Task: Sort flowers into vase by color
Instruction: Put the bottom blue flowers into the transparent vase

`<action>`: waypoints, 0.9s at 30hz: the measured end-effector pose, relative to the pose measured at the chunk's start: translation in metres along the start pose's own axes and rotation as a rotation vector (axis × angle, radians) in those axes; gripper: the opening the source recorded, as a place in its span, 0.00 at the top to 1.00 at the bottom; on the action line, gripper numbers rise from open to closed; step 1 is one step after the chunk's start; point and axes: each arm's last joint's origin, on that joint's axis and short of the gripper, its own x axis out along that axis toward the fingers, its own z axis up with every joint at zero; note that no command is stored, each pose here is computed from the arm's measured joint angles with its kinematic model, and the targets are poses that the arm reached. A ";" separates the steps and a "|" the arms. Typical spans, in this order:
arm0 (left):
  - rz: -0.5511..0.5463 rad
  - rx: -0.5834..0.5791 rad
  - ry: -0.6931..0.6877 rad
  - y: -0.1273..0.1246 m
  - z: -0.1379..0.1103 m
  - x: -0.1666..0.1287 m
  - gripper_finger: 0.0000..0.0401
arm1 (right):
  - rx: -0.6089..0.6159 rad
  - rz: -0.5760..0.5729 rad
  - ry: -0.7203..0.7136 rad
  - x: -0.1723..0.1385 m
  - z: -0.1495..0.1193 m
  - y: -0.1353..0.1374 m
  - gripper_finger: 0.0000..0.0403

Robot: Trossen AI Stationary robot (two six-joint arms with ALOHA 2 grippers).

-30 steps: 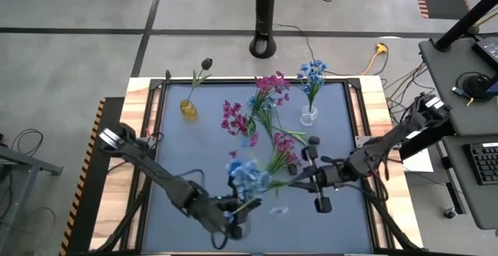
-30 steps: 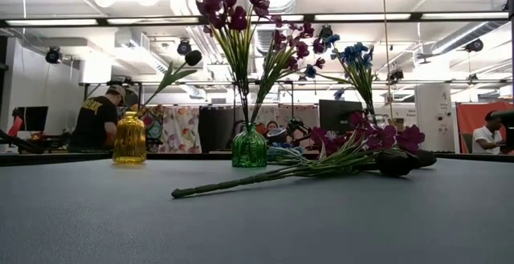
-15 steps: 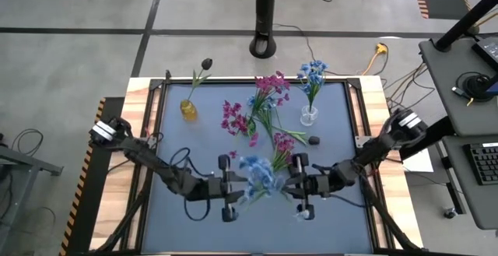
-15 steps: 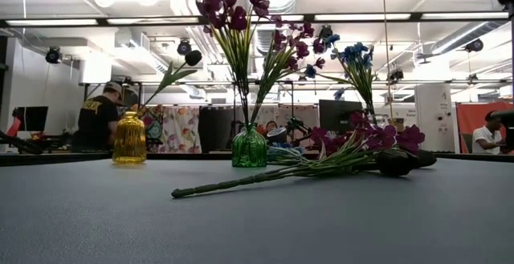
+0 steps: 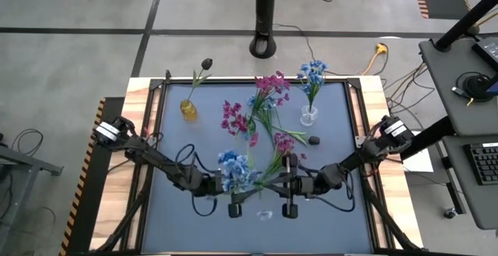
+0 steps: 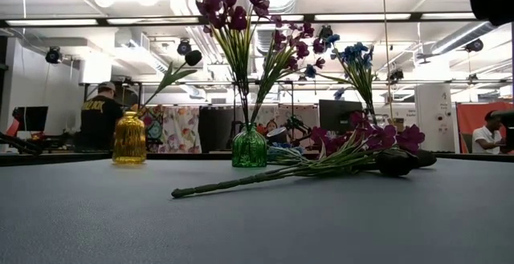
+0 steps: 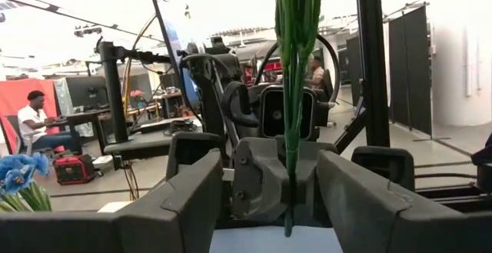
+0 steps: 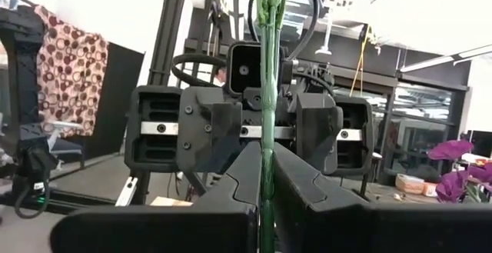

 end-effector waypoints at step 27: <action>0.031 0.042 -0.023 0.004 0.007 0.008 0.89 | 0.033 -0.024 0.027 0.003 -0.009 -0.007 0.97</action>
